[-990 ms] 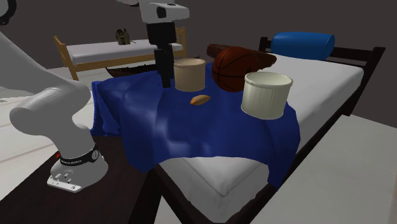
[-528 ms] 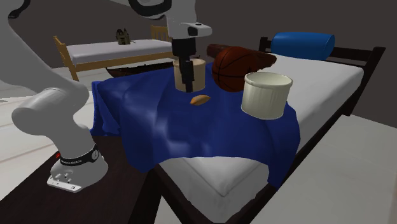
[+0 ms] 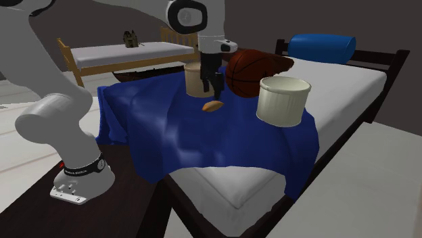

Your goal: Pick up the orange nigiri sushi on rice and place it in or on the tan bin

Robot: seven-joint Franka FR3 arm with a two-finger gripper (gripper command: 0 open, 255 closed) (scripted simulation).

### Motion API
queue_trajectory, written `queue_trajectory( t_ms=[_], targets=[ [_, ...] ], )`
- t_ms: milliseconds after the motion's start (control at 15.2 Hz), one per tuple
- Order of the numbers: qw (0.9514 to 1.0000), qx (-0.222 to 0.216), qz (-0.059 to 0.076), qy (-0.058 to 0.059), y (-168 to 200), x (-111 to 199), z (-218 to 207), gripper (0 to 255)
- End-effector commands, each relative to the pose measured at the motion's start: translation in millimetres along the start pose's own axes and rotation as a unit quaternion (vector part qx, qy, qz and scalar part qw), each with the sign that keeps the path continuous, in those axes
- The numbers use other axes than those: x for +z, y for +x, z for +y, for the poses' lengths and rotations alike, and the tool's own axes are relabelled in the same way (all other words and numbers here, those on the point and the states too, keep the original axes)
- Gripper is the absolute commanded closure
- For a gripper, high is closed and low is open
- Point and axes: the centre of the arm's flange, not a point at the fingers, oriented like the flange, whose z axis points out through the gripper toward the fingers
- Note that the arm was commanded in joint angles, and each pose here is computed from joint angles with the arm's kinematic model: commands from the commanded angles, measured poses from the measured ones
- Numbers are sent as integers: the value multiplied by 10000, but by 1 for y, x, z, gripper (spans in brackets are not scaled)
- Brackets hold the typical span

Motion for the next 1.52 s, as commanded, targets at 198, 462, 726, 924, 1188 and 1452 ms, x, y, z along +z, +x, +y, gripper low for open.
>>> queue_trajectory(
  t_ms=[198,462,726,924,1188,1452],
  targets=[
    [9972,-735,-81,124,39,32,-41,0],
    [9920,-1239,-138,208,63,52,-74,0],
    [9920,-1239,-138,208,63,73,-75,0],
    [9920,-1239,-138,208,62,89,-75,0],
    [9920,-1239,-138,208,62,92,-75,0],
    [9920,-1239,-138,208,62,92,-75,0]
  ],
)
